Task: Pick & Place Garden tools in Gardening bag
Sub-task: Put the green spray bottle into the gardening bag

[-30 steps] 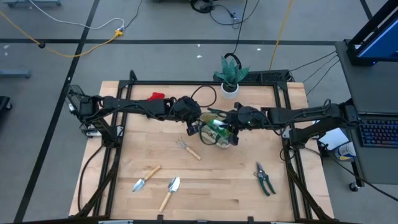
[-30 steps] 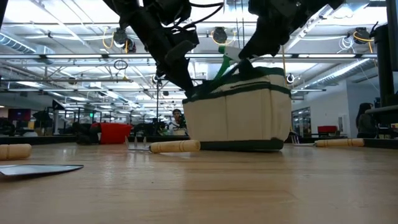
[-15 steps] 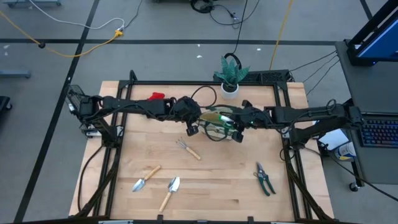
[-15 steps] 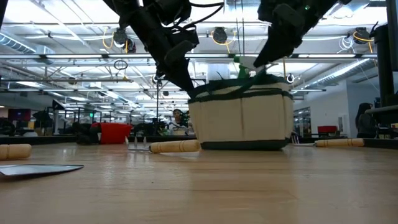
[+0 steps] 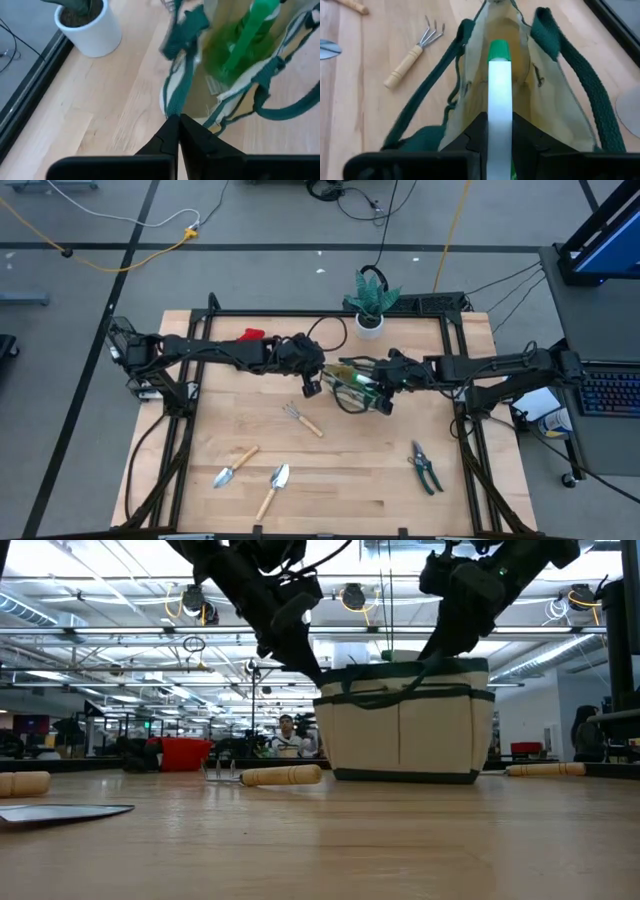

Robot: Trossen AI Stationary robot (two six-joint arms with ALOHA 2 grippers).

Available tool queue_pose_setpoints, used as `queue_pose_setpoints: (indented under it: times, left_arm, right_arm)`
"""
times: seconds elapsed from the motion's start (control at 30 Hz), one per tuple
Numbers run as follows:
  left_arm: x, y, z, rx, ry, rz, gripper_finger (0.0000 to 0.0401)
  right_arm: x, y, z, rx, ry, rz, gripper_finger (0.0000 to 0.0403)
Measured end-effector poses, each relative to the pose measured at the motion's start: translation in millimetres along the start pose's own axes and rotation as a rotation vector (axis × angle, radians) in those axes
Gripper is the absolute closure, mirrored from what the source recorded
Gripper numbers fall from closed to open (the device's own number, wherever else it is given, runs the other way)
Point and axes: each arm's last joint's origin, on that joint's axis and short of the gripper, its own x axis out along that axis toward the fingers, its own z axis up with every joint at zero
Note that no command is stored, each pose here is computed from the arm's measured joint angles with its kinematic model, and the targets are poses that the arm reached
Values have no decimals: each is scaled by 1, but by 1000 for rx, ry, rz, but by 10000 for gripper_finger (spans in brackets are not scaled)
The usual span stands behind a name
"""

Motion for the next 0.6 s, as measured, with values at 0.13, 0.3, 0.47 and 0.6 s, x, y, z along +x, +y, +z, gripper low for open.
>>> queue_pose_setpoints:
  times: [0.13,0.3,0.47,0.6]
  left_arm:
    - [-1,3,1,-5,-6,21,389]
    - [-1,11,-2,-13,24,91,393]
    - [0,17,-2,-36,30,111,396]
    - [0,17,-2,-50,23,89,390]
  right_arm:
    - [-1,0,0,3,-17,18,354]
    - [-2,0,-1,3,-16,23,354]
    - [-2,0,0,4,-20,24,354]
    - [-2,1,0,4,-29,27,352]
